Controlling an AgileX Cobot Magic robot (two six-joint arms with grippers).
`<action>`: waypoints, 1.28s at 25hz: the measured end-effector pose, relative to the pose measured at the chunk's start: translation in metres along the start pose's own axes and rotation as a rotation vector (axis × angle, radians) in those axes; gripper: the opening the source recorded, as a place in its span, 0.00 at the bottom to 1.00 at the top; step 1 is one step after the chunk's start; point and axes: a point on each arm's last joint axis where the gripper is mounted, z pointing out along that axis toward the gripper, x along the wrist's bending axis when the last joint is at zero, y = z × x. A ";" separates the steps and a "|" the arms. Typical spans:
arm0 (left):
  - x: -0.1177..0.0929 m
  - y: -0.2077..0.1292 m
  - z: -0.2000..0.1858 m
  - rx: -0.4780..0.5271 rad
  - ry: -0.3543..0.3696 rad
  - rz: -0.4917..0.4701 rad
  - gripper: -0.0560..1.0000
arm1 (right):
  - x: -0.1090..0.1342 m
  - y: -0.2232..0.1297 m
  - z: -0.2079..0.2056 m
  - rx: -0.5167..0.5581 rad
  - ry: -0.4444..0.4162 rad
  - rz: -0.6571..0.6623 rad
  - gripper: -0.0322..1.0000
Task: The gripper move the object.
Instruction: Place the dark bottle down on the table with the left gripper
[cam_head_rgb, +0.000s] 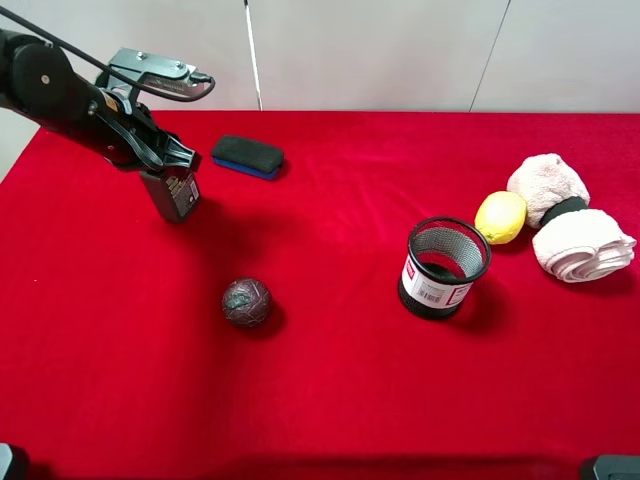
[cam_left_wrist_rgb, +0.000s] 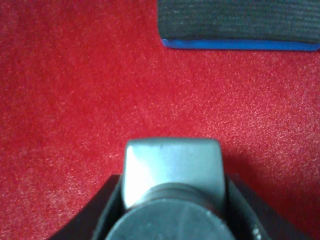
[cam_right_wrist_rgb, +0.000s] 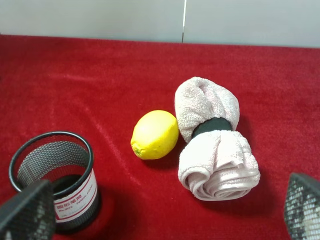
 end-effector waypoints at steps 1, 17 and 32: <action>0.000 0.000 0.000 0.001 0.000 0.000 0.45 | 0.000 0.000 0.000 0.000 0.000 0.000 0.70; -0.016 0.036 -0.010 0.064 -0.028 0.046 0.45 | 0.000 0.000 0.000 0.000 0.000 0.001 0.70; -0.073 0.089 -0.019 0.049 -0.117 0.150 0.44 | 0.000 0.000 0.000 0.000 0.000 0.001 0.70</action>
